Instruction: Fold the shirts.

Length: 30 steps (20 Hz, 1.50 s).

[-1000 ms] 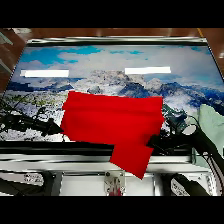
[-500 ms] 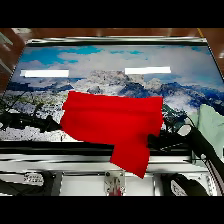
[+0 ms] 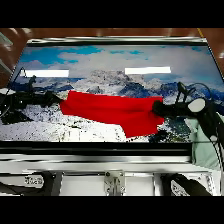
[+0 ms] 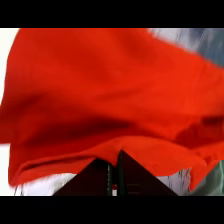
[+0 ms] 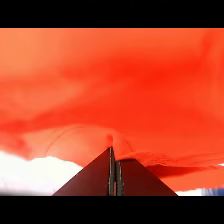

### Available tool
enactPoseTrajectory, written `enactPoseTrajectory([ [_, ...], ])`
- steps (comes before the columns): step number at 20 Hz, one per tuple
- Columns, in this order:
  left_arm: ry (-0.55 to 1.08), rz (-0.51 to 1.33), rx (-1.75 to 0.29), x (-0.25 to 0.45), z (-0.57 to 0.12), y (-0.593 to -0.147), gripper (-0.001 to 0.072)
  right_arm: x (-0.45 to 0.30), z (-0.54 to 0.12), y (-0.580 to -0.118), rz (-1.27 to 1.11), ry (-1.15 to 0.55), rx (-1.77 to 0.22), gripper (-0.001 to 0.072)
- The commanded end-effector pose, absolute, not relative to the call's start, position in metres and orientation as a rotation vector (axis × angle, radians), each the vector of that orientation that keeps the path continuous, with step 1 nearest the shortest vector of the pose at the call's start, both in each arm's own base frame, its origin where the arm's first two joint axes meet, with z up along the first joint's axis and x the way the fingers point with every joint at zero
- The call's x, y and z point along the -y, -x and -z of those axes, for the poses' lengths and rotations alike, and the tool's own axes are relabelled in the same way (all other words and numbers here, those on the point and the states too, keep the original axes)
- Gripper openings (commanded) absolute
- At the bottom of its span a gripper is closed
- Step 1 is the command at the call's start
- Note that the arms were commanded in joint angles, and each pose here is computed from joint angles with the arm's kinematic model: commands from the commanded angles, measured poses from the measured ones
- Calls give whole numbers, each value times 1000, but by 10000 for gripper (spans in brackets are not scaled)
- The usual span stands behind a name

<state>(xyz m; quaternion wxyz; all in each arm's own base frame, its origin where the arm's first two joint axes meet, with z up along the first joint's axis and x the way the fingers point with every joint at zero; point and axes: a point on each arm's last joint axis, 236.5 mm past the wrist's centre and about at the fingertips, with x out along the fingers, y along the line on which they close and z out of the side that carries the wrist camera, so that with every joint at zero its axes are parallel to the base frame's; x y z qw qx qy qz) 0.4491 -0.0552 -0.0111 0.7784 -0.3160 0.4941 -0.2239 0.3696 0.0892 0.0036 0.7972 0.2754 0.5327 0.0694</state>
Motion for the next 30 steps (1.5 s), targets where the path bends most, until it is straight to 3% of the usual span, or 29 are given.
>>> enactPoseTrajectory([
  [1, 701, 388, -891, 61, -27, -516, 37, -74, -17, -438, -119, -566, -1060, 59],
  [7, 799, 337, -907, 58, -6, -560, 37, -21, 7, -484, -14, -639, -1052, 60],
  [16, 905, 334, -1107, 84, 71, -543, 41, -15, 89, -476, 37, -639, -1210, 77],
  [17, 918, 325, -1112, 83, 72, -543, 125, -14, 90, -477, 38, -638, -1210, 148],
  [18, 920, 323, -1112, 83, 72, -543, 279, -14, 89, -479, 29, -626, -1197, 352],
  [19, 923, 326, -1112, 82, 70, -543, 367, -12, 85, -481, 17, -605, -1182, 534],
  [20, 925, 340, -1116, 79, 65, -542, 376, -9, 78, -482, 1, -582, -1167, 583],
  [24, 945, 420, -1136, 54, 34, -534, 371, 28, 36, -470, 6, -522, -1122, 584],
  [25, 957, 437, -1149, 49, 26, -530, 334, 38, 37, -458, 18, -550, -1156, 586],
  [26, 963, 465, -1170, 47, 19, -523, 255, 42, 42, -445, 17, -589, -1213, 634],
  [30, 924, 574, -1233, 63, -8, -496, 255, 29, 83, -409, -57, -654, -1426, 640],
])
